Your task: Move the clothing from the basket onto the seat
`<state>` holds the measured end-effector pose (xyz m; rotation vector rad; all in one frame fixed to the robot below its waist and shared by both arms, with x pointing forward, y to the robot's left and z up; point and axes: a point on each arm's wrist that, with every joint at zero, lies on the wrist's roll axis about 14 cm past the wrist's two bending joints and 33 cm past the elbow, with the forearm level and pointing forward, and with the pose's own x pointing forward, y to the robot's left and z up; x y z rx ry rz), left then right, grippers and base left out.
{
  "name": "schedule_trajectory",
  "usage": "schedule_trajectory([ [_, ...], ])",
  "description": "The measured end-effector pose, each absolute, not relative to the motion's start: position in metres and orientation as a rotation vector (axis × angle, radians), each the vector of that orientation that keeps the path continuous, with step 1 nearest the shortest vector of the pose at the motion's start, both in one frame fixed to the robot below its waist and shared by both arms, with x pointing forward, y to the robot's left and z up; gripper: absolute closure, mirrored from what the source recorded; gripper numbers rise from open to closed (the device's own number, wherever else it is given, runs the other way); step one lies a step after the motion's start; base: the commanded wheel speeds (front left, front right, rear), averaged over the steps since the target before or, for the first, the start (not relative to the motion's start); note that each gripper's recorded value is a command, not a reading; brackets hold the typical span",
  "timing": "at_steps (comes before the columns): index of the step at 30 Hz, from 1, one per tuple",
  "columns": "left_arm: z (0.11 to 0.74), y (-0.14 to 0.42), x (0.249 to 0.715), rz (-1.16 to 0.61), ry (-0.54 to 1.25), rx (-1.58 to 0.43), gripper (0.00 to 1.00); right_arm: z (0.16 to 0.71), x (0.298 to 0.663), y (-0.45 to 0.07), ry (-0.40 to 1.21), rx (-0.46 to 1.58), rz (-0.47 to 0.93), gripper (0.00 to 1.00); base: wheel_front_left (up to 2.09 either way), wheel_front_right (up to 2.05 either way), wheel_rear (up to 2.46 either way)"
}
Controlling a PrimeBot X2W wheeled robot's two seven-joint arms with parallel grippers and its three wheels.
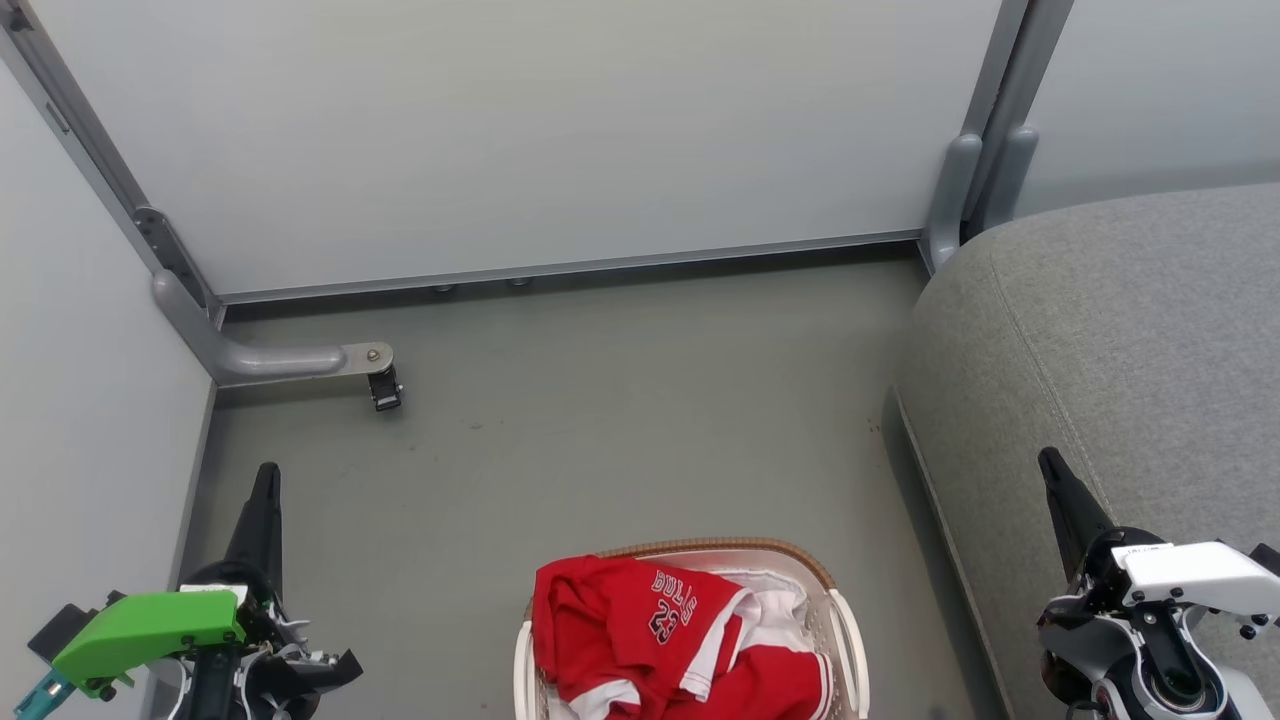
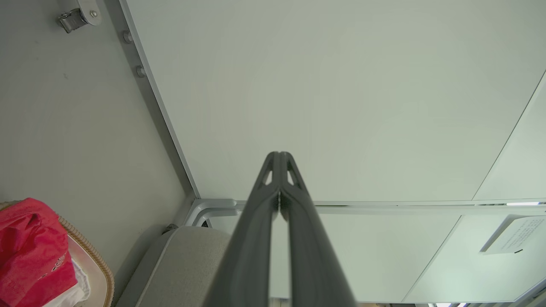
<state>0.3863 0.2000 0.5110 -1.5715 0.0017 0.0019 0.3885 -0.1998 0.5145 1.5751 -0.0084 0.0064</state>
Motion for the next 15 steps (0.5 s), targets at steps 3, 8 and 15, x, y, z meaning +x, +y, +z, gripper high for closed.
schedule_trajectory([
  [3, 0.5110, 0.2000, 0.3863, 0.002, 0.002, -1.572, 1.00, 0.5145, 0.3885, -0.1998, -0.008, 1.575, 0.007, 1.00, 0.00, 0.00, 0.00],
  [8, 0.5110, 0.2001, 0.3863, 0.002, 0.001, -1.571, 1.00, 0.5145, 0.3885, -0.1999, -0.008, 1.572, 0.006, 1.00, 0.00, 0.00, 0.00],
  [15, 0.5110, 0.2004, 0.3863, 0.003, 0.000, -1.572, 1.00, 0.5145, 0.3884, -0.2000, -0.009, 1.572, 0.005, 1.00, 0.00, 0.00, 0.00],
])
